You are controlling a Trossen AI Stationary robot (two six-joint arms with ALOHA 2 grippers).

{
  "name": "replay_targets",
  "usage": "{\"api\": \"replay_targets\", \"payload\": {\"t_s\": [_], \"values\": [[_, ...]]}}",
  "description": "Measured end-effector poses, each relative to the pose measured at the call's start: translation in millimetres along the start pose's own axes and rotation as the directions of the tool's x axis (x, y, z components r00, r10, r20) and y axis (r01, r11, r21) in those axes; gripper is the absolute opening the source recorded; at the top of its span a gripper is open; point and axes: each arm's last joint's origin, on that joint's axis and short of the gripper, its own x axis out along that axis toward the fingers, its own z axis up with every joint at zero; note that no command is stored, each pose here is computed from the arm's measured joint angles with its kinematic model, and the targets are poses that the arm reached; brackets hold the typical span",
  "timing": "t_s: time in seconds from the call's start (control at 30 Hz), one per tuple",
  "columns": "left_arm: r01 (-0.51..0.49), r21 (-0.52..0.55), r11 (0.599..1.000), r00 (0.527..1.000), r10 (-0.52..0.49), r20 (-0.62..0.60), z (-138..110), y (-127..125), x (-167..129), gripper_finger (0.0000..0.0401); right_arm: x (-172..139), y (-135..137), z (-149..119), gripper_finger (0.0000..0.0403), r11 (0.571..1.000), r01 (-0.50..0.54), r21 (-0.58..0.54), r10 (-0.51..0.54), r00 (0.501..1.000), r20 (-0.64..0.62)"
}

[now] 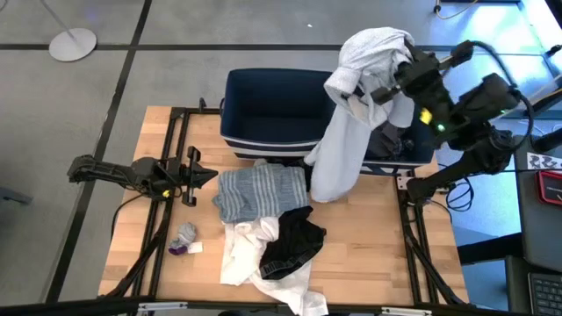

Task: Sort clothes
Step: Put the light gray patterned polo into the right blue laundry organizer

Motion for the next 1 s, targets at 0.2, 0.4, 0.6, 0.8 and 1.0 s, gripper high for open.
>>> {"api": "replay_targets", "payload": {"t_s": [0.2,0.4,0.6,0.8,1.0], "values": [[0.000,0.002,1.000,1.000,0.000,-0.001,-0.2,0.0,0.0,0.0004,30.0,15.0,-31.4,0.0033,0.985,0.070,-0.159,-0.103,0.972,-0.212],[0.000,0.001,1.000,1.000,0.000,-0.001,-0.2,0.0,0.0,0.0004,54.9,19.9,-83.5,0.0033,0.980,0.077,-0.184,-0.146,0.907,-0.396],[0.000,0.008,1.000,1.000,0.000,-0.001,-0.2,0.0,0.0,0.0004,77.5,16.6,-135.0,0.0033,1.000,-0.002,-0.001,0.001,0.775,-0.632],[0.000,0.008,1.000,1.000,0.000,-0.001,-0.2,0.0,0.0,0.0004,99.0,20.4,-169.8,0.0033,0.996,-0.032,0.081,0.085,0.576,-0.813],[0.000,0.001,1.000,1.000,0.000,-0.001,-0.1,0.0,0.0,0.0004,116.5,31.0,-189.3,0.0033,0.995,-0.027,0.098,0.100,0.444,-0.890]]}}
